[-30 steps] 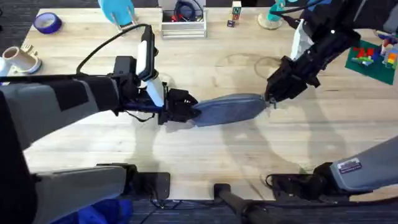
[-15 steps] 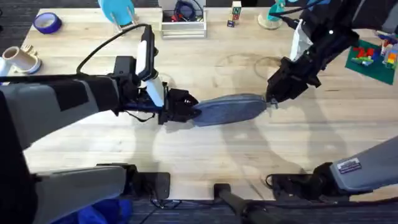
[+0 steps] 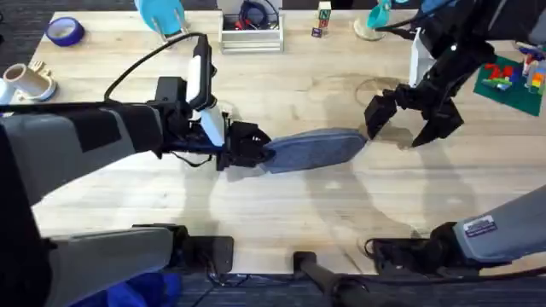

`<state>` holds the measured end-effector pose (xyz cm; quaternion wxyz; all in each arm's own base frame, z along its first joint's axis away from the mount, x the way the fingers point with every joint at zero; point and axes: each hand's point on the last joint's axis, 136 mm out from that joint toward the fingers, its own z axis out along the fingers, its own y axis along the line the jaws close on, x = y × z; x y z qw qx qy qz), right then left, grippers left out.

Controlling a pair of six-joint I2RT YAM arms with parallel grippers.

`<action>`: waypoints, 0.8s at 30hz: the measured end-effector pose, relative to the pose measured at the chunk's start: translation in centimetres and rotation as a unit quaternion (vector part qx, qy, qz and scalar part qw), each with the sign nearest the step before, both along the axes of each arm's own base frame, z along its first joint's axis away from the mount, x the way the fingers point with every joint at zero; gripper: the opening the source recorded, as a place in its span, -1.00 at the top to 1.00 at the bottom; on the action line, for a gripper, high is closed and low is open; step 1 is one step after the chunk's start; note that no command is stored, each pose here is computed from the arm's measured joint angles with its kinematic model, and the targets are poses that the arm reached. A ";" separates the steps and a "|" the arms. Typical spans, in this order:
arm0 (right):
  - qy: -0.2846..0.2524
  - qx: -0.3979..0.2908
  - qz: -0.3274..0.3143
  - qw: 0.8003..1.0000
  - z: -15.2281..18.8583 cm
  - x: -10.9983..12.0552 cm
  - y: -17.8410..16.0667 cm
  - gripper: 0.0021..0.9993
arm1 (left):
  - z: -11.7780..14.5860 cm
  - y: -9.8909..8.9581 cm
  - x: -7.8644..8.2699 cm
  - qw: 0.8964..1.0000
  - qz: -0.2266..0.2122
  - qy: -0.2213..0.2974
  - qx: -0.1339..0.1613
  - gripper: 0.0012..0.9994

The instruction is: Unzip the bag, pick up the pens from the table one at a time and place them inside, then zip the bag closed.

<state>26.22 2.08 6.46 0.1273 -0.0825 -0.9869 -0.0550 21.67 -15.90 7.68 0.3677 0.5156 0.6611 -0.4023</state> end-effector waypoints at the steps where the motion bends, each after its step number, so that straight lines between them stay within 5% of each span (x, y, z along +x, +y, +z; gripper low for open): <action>1: 0.000 -0.003 0.001 1.000 0.0 0.0 -0.1 -1.00 | 0.0 0.0 0.0 1.000 0.000 0.000 0.000 0.92; 4: 0.000 -0.008 0.002 1.000 0.0 0.0 -0.3 -0.99 | 0.0 0.0 0.0 1.000 0.000 0.000 0.000 0.92; 7: 0.000 -0.011 0.003 1.000 0.0 0.0 -0.4 -1.00 | 0.0 0.0 0.0 1.000 0.000 0.000 0.001 0.66; 13: 0.000 -0.014 0.004 1.000 -0.1 0.0 -0.5 -1.00 | -0.2 0.2 0.1 1.000 0.004 0.003 0.005 -0.90; 24: -0.009 -0.012 0.013 1.000 -0.1 0.4 -0.5 -0.93 | -0.1 0.2 0.3 1.000 -0.008 -0.030 0.007 -0.99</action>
